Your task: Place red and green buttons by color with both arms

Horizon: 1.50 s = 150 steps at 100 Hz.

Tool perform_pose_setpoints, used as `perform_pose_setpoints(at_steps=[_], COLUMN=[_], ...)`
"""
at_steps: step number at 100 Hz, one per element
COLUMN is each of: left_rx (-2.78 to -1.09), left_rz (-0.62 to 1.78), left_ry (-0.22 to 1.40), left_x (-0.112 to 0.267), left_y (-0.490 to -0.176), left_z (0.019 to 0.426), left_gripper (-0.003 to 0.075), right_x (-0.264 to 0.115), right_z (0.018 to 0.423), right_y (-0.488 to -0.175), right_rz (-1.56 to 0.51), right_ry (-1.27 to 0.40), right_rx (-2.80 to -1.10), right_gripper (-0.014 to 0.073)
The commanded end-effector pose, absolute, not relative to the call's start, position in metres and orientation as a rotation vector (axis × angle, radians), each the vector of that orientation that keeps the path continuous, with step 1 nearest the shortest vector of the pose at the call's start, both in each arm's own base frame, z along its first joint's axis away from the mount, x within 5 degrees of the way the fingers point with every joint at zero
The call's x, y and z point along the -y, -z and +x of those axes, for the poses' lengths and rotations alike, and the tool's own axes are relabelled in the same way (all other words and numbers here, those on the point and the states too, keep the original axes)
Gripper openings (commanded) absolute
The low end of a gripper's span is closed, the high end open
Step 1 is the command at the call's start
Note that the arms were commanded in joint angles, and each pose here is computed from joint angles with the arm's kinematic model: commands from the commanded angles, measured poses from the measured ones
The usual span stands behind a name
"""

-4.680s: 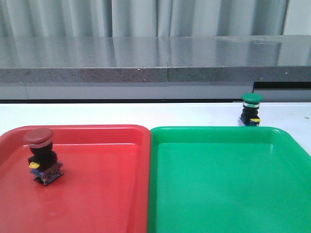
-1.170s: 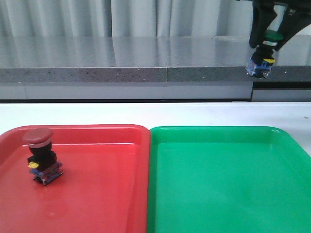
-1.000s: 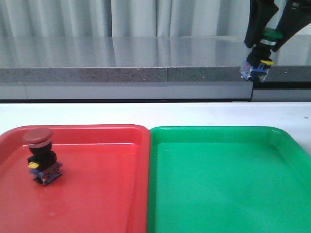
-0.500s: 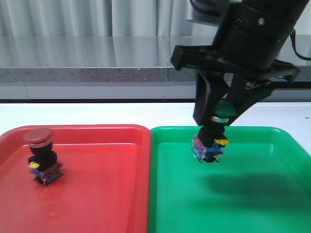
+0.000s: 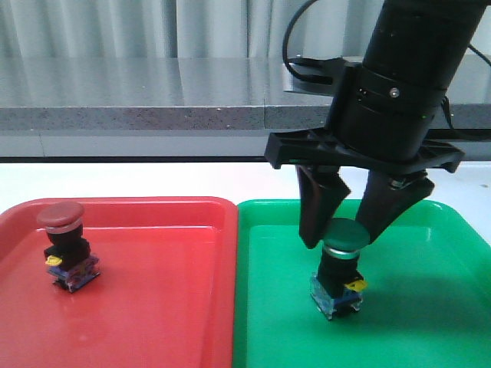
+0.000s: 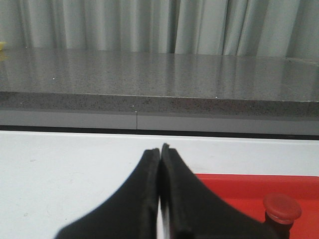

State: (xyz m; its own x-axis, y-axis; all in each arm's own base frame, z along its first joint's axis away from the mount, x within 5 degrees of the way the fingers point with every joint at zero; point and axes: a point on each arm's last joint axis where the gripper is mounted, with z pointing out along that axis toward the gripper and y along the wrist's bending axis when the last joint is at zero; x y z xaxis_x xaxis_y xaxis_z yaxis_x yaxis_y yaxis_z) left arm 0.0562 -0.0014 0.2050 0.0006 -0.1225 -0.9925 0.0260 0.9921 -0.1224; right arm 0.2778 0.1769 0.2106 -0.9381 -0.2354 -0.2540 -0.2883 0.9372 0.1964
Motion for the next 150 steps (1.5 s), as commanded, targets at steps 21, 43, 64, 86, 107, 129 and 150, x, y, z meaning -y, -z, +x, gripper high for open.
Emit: perform_pose_setpoints(at_steps=[21, 43, 64, 86, 107, 129, 150], left_rx=[-1.466, -1.466, -1.466, -1.466, -1.466, -1.466, -1.466], left_rz=[-0.072, -0.072, -0.072, -0.072, -0.072, -0.072, -0.072], left_ry=[0.125, 0.125, 0.125, 0.125, 0.125, 0.125, 0.125], left_x=[0.001, 0.001, 0.001, 0.001, 0.001, 0.001, 0.001], left_y=[-0.211, -0.211, -0.211, -0.211, -0.211, -0.211, -0.211], left_z=[0.054, 0.054, 0.054, 0.054, 0.054, 0.054, 0.054], left_gripper=[-0.002, -0.002, -0.002, -0.002, -0.002, -0.002, -0.002], right_x=[-0.175, -0.16, -0.116, -0.068, -0.035, -0.013, 0.002], right_z=[0.275, 0.256, 0.244, 0.23, 0.209, 0.18, 0.143], right_y=[-0.245, -0.293, -0.331, -0.357, -0.362, -0.344, -0.321], right_rz=[-0.395, -0.38, -0.21, -0.032, 0.103, 0.197, 0.291], right_ry=[-0.394, -0.415, -0.251, -0.159, -0.117, -0.096, -0.087], right_rx=[-2.729, -2.586, -2.49, -2.428, -2.366, -2.308, -2.219], right_gripper=[0.065, 0.0647, 0.0462, 0.0034, -0.0059, -0.0059, -0.0061])
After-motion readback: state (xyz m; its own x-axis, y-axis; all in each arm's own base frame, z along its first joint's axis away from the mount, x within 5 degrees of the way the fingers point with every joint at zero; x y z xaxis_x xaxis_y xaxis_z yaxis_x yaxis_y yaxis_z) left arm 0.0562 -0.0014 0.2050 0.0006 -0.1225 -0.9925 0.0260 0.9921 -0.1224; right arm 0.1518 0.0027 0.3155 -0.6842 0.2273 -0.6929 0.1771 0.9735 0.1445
